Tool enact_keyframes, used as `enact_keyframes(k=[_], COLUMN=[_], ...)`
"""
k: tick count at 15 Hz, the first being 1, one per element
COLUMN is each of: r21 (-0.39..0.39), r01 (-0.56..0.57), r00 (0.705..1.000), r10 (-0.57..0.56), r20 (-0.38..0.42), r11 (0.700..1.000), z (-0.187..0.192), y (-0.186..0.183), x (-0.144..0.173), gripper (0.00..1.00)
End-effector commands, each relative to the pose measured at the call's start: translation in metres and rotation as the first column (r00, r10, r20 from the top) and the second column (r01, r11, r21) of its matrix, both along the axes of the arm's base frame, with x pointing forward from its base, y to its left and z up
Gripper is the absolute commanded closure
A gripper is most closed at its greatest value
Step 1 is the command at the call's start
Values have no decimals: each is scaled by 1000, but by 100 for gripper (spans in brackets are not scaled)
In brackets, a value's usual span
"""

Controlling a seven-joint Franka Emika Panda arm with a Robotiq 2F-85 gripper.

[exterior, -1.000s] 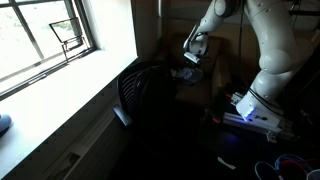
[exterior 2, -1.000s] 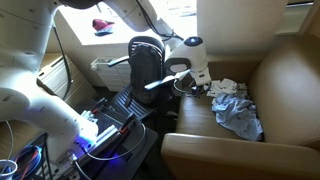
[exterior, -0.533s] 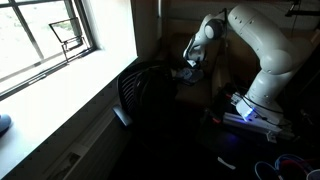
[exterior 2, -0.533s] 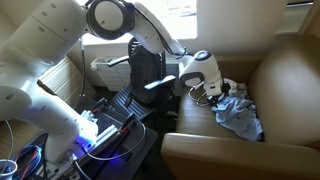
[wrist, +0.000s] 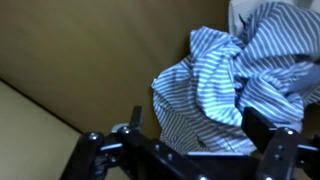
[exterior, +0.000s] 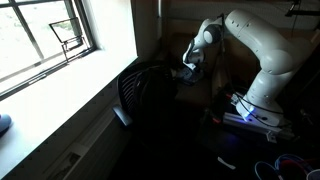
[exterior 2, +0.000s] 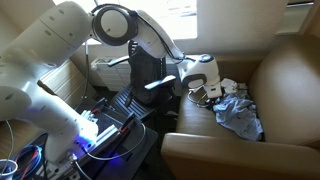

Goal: Take the garment on the sofa and put it on the chair

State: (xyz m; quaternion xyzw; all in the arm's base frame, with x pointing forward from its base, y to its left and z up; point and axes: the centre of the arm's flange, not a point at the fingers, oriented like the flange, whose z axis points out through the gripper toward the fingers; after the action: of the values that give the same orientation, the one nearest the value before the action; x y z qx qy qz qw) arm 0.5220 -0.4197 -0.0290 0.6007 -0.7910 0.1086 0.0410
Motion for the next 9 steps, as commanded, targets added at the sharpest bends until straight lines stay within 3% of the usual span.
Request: enact_keyframes(k=[1, 4, 5, 9], r21=[133, 154, 20, -141], r01=[-107, -167, -99, -3], r00=[987, 953, 974, 1000], r10=[121, 200, 101, 0], r20=[-102, -229, -202, -22], r11=[985, 974, 995, 990], z=[-48, -65, -77, -98], y=[-41, -56, -56, -46], x=[18, 13, 19, 43], gripper=[0, 0, 0, 0])
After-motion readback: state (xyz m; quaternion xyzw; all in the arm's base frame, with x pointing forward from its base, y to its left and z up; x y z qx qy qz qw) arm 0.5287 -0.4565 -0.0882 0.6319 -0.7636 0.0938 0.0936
